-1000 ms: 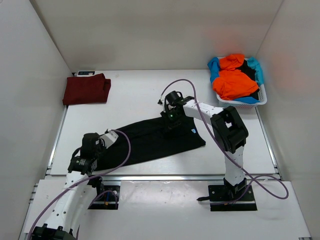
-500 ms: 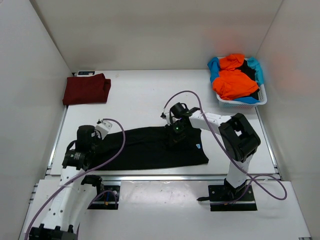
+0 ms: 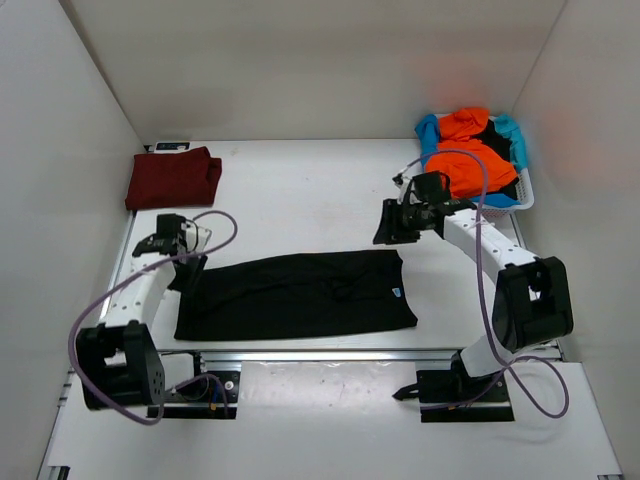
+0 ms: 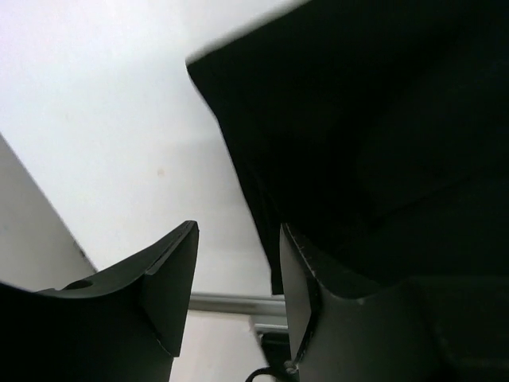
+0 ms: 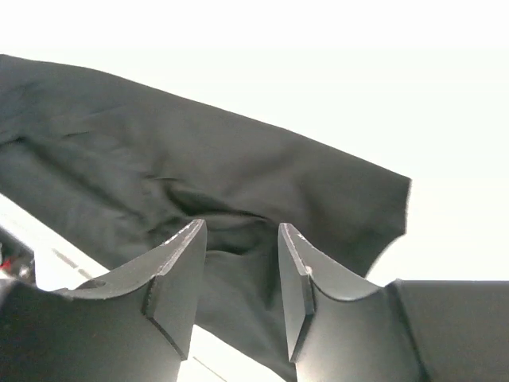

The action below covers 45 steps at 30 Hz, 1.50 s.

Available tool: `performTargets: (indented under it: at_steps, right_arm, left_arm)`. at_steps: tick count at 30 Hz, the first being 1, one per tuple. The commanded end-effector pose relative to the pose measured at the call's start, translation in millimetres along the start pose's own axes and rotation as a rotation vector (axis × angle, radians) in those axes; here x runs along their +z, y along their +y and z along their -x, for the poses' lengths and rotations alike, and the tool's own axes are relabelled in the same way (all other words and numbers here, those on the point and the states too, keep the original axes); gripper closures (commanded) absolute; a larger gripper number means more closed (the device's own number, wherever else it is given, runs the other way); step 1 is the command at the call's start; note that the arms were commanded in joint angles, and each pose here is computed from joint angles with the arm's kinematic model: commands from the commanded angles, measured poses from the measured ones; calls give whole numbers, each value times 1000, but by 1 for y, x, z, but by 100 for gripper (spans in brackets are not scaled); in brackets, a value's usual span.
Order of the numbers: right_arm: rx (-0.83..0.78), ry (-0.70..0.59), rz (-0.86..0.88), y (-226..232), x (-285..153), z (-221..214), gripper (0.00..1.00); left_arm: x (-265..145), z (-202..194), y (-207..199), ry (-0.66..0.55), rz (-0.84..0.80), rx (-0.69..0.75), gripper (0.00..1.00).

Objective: Fold and stack the t-shirts
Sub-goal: Fold the other side of the tshirt into a rectangle

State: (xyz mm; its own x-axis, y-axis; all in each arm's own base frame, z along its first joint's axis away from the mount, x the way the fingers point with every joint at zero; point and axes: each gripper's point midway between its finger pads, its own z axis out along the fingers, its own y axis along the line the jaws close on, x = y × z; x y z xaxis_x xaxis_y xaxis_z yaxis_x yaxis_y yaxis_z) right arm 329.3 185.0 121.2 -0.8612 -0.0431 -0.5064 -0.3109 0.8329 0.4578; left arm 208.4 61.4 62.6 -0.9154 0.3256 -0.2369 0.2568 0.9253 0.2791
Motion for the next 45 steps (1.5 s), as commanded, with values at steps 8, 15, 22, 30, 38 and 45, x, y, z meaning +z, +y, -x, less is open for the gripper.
performTargets:
  at_steps: [8, 15, 22, 30, 38, 45]
  right_arm:
    - [113, 21, -92, -38, -2, -32, 59]
    - [179, 23, -108, -54, 6, -24, 53]
    - [193, 52, -86, -54, 22, -24, 53]
    - [249, 97, -104, -68, 32, -39, 53]
    - [282, 132, -118, -71, 38, -47, 52]
    - [325, 136, -69, -74, 43, -53, 73]
  left_arm:
    - [-1, 60, -4, 25, -246, -303, 47]
    - [8, 50, -13, 95, -384, -382, 48]
    - [29, 24, -11, 203, -325, -427, 48]
    - [38, 33, -12, 226, -338, -398, 50]
    - [41, 35, -26, 253, -414, -359, 79]
    - [45, 41, -27, 229, -427, -356, 98]
